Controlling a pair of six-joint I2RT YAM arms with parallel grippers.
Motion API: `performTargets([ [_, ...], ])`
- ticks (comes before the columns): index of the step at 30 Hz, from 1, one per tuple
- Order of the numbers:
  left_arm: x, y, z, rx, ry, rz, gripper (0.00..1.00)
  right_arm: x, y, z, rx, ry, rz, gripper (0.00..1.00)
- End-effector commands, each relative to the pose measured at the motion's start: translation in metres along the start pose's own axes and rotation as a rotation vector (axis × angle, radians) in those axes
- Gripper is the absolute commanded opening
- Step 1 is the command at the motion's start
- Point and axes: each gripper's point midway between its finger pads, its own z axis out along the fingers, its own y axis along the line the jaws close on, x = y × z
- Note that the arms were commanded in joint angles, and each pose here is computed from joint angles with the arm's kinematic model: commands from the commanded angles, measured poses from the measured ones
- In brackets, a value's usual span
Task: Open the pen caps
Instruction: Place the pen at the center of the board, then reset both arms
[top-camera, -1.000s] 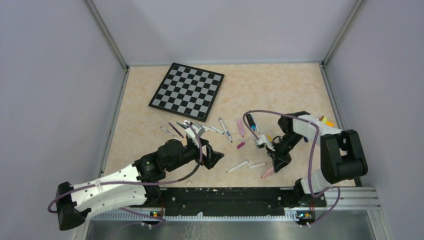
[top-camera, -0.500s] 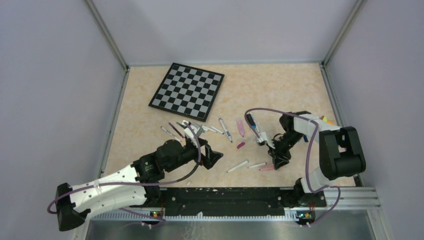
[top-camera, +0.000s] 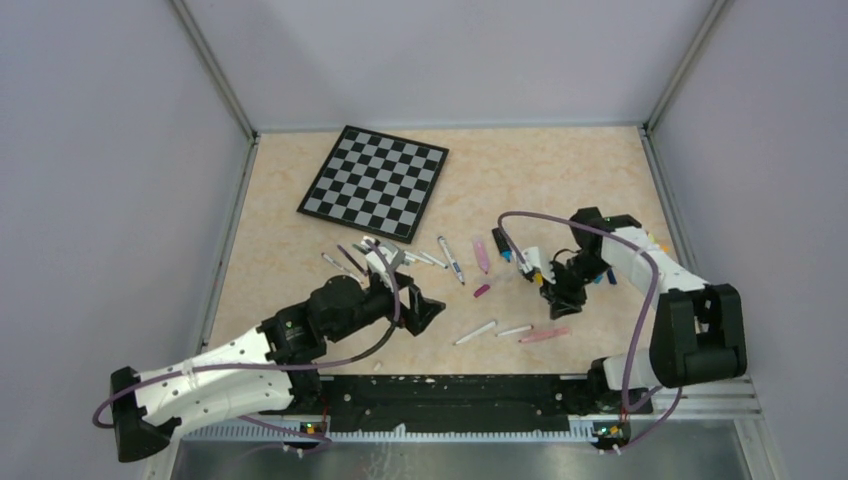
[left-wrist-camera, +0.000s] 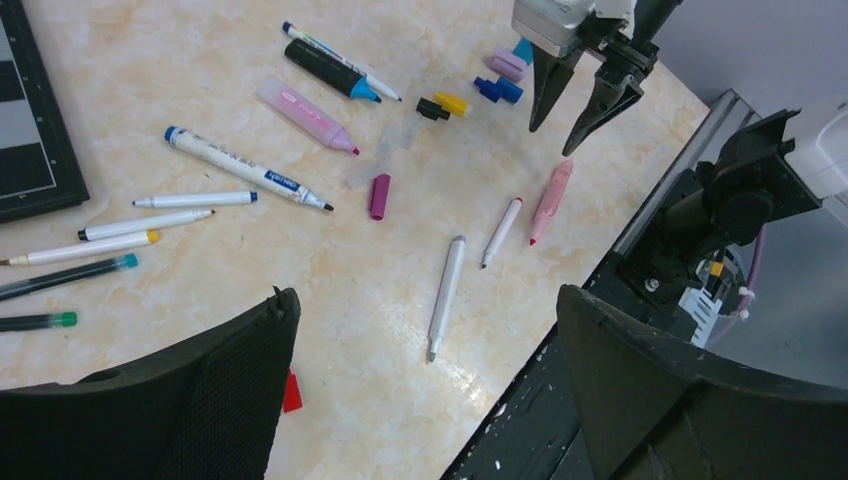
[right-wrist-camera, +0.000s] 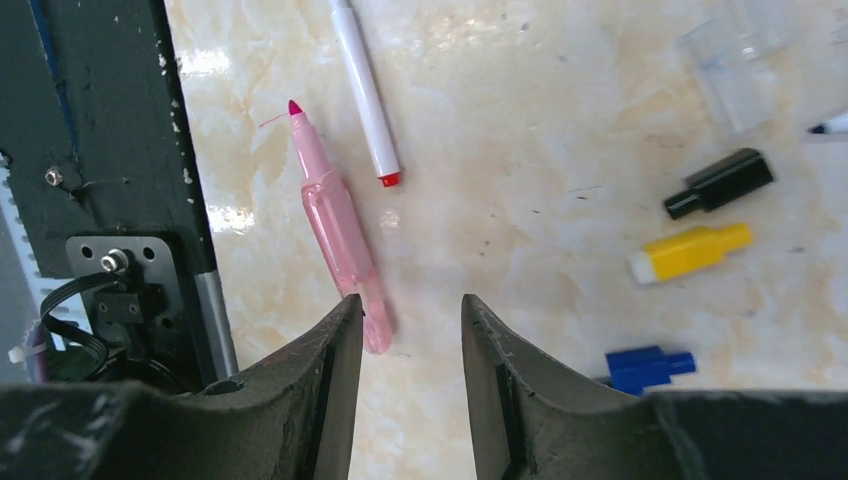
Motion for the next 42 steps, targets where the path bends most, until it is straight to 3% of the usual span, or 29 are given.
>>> performTargets([
  [1,-0.045,-0.006,-0.007,-0.017,-0.088,0.02,0.99,-0.026,-0.003,-0.031,0.103,-0.065,-0.04,0.4],
  [6,-0.084,-0.001,-0.009,-0.135,-0.039,0.118,0.99,-0.061,-0.005,-0.07,0.296,-0.177,-0.03,0.4],
  [9,-0.114,-0.001,-0.011,-0.167,-0.077,0.134,0.99,-0.087,-0.007,-0.107,0.435,-0.274,-0.011,0.44],
  [14,-0.15,0.018,-0.01,-0.206,-0.131,0.092,0.99,-0.126,-0.009,-0.172,0.66,-0.439,0.032,0.73],
  [19,-0.189,0.033,-0.014,-0.188,-0.175,-0.01,0.99,-0.146,-0.013,-0.235,0.802,-0.574,0.165,0.81],
  [23,-0.215,0.029,-0.023,-0.207,-0.202,-0.022,0.99,-0.16,-0.012,-0.285,0.928,-0.703,0.288,0.97],
  [31,-0.256,0.018,-0.062,-0.234,-0.306,-0.02,0.99,-0.186,0.003,-0.341,1.01,-0.889,0.366,0.99],
  [37,-0.258,0.022,-0.077,-0.268,-0.325,0.001,0.99,-0.193,0.012,-0.343,0.989,-0.905,0.327,0.99],
  [42,-0.252,0.027,-0.078,-0.293,-0.311,0.011,0.99,-0.19,0.01,-0.344,0.999,-0.95,0.395,0.99],
])
